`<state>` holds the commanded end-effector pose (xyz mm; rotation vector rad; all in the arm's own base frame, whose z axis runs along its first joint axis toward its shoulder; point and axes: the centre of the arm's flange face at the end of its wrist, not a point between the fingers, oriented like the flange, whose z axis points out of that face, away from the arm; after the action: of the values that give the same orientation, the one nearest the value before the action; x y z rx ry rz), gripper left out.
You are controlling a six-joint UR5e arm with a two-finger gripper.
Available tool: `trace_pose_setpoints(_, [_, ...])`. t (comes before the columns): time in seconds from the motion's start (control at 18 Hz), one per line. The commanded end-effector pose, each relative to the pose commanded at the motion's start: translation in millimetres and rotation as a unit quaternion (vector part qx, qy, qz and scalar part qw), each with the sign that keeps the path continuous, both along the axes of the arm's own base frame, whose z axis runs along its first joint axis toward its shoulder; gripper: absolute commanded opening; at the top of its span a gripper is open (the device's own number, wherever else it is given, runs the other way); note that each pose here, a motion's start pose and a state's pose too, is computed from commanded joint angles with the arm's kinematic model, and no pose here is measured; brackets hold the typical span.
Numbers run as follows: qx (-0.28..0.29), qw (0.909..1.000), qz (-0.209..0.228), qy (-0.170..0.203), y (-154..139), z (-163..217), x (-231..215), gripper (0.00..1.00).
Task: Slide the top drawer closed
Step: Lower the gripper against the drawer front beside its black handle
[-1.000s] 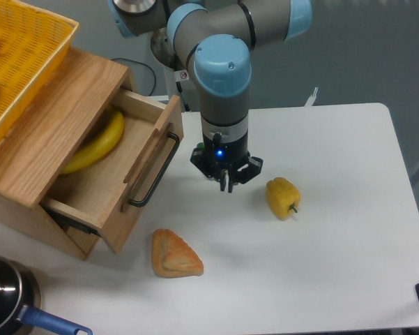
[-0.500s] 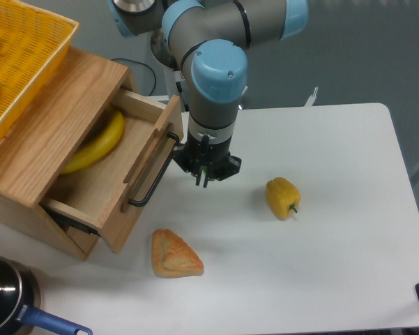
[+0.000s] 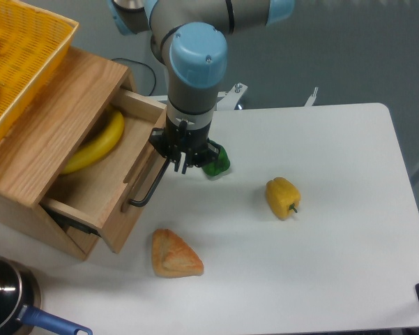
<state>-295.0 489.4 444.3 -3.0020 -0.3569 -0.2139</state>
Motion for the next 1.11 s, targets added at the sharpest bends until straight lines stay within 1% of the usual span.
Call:
trace_pose_setpoints(0.28, [0.006, 1.0000, -0.001, -0.001, 0, 4, 3, 0.21])
trace_pose_setpoints(1.11, [0.003, 1.0000, -0.007, -0.005, 7, 1, 13, 0.21])
